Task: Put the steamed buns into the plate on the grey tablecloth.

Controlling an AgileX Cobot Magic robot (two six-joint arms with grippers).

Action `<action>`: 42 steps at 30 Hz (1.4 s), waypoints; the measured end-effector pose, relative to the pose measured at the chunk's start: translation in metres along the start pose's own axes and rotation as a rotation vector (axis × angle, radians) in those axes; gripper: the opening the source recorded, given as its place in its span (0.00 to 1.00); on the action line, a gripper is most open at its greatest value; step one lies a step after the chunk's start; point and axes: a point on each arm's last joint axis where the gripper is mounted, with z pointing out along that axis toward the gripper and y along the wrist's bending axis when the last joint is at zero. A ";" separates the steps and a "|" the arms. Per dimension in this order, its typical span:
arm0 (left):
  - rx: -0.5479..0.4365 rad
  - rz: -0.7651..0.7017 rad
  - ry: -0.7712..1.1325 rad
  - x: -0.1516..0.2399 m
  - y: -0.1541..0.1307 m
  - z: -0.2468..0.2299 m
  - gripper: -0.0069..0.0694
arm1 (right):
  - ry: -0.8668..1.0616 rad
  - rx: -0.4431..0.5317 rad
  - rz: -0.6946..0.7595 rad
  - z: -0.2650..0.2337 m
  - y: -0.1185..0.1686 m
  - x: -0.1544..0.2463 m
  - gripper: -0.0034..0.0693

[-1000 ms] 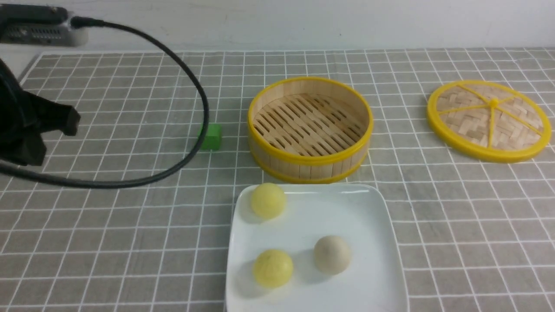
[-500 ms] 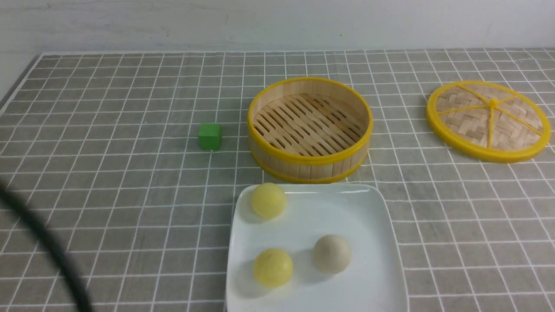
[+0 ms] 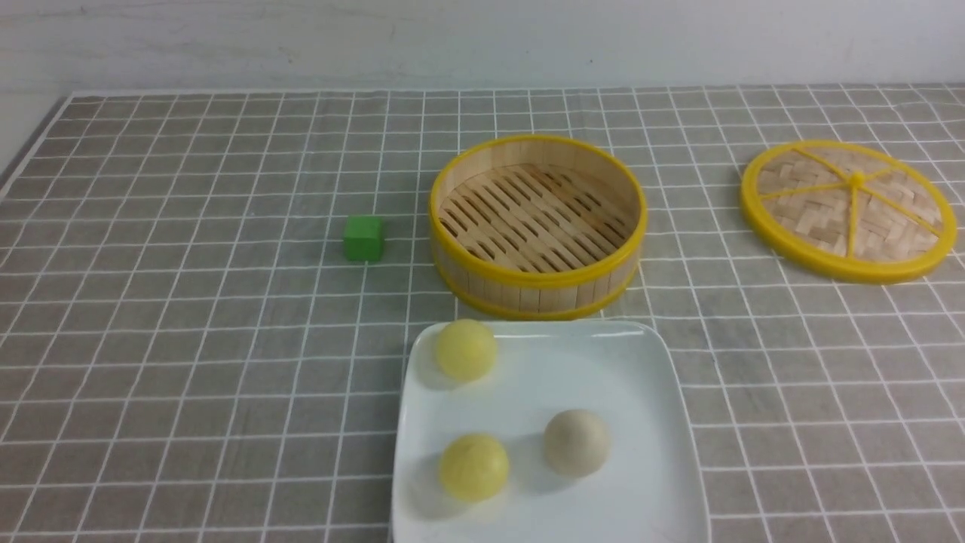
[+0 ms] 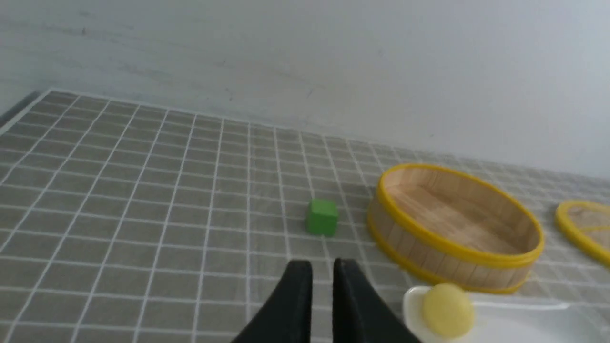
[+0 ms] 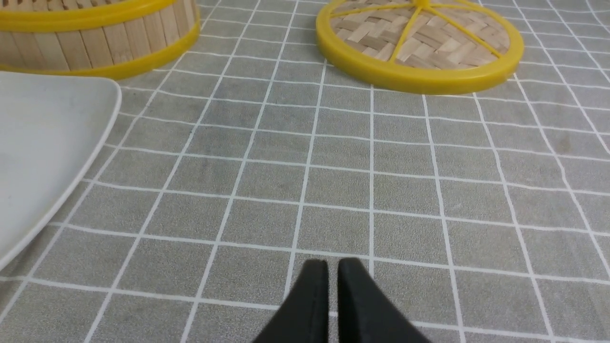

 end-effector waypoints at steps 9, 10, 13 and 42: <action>-0.097 0.157 0.166 0.069 0.022 0.024 0.23 | 0.000 0.001 -0.001 0.000 0.000 0.000 0.14; -0.097 0.159 0.169 0.076 0.023 0.024 0.23 | 0.000 0.001 -0.001 0.000 0.000 0.000 0.15; -0.101 0.167 0.200 0.093 0.027 0.027 0.23 | 0.000 0.001 -0.001 0.000 0.000 0.000 0.15; -0.219 0.236 0.202 0.099 0.036 0.028 0.26 | 0.000 0.002 -0.001 0.000 0.000 0.000 0.19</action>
